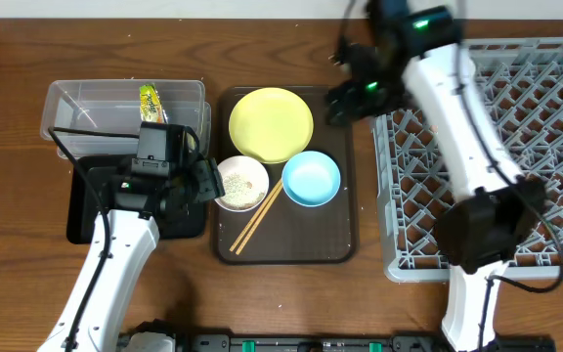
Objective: Sort waste into correct bins and load items into the dishwasher rack
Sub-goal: 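Move the right gripper to the blue bowl and grasp its rim, then carry the blue bowl into the rack and set it down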
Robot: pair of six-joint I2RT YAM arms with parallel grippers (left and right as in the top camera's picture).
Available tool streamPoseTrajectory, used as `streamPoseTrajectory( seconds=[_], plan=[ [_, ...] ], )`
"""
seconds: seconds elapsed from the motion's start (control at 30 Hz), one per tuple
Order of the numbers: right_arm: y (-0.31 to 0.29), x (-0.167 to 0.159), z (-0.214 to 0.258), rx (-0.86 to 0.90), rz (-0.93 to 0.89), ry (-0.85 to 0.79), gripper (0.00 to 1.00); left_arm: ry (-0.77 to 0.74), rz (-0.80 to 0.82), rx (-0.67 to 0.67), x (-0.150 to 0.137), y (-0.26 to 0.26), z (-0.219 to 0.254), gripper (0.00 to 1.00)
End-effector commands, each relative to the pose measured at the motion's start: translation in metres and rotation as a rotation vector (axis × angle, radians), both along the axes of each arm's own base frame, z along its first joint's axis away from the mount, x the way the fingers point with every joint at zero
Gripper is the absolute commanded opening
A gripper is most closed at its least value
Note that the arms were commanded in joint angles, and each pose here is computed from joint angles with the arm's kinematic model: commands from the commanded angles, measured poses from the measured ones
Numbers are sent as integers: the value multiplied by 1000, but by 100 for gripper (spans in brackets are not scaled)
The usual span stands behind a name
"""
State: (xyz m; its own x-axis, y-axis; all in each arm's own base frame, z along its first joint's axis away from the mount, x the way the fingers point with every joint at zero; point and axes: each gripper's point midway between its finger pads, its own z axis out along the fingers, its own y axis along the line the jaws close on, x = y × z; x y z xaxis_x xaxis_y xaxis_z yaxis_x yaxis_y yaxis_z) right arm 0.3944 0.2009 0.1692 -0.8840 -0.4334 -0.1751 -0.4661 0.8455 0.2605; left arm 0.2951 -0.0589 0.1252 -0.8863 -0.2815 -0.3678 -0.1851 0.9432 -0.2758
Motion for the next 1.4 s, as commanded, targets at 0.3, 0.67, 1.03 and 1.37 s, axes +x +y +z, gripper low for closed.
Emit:
streamPoseTrajectory(
  seconds=[0.3,0.67,1.03,1.37],
  plan=[
    [22,-35,-109,-115,-44,108,60,-12,4,13,5,3,5,70],
    [4,-40,-144,-211,-126,103,8,-12,4,13,5,3,5,69],
    [-13,6,-57,-171,-205,-86,1,-11,4,12,5,3,4,69],
    [-129,65,68,-399,-521,-574,1,-12,4,13,5,3,5,69]
  ],
)
